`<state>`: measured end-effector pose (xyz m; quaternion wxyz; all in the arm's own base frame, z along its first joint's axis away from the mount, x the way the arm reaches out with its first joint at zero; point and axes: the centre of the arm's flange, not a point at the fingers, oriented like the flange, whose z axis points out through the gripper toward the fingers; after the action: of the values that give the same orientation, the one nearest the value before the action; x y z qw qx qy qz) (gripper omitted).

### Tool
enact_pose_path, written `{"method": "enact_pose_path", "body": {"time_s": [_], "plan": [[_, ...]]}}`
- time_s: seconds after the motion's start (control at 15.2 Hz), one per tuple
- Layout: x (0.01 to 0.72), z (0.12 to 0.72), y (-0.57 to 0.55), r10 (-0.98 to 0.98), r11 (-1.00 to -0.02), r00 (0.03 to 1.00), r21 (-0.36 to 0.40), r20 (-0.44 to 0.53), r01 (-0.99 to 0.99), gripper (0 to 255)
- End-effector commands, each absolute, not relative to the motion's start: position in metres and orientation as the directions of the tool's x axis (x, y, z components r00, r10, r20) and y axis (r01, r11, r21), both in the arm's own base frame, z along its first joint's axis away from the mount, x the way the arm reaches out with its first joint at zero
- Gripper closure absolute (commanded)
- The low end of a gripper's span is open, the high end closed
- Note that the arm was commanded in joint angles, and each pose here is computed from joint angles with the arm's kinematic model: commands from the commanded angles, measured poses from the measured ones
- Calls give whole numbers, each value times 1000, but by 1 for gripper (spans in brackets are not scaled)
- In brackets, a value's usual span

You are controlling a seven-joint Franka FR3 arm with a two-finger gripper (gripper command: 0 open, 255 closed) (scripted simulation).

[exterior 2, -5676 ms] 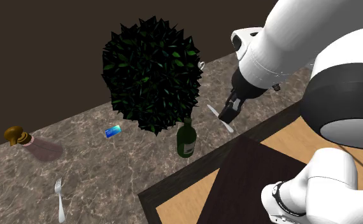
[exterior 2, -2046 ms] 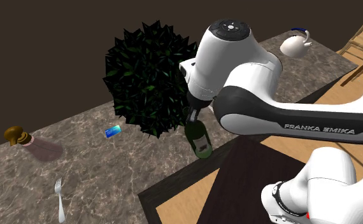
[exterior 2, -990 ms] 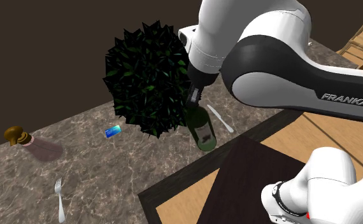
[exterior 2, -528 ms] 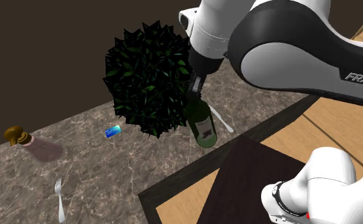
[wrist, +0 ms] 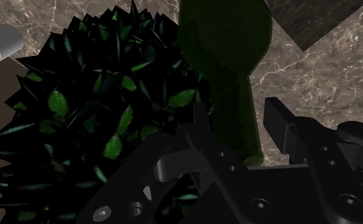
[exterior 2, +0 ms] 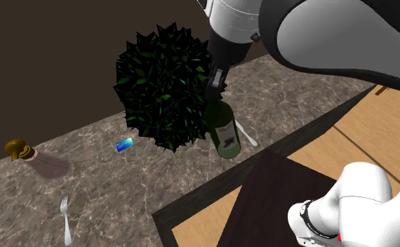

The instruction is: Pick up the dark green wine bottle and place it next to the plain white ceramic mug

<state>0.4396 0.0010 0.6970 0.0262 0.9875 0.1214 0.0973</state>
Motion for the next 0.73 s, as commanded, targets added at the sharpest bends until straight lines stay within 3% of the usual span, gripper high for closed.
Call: {"method": "enact_pose_path", "body": {"time_s": [0.0, 0.66], "plan": [[439, 709, 1, 245, -969, 951, 76, 186, 235, 255], [439, 762, 1, 245, -969, 951, 76, 186, 235, 255]]}}
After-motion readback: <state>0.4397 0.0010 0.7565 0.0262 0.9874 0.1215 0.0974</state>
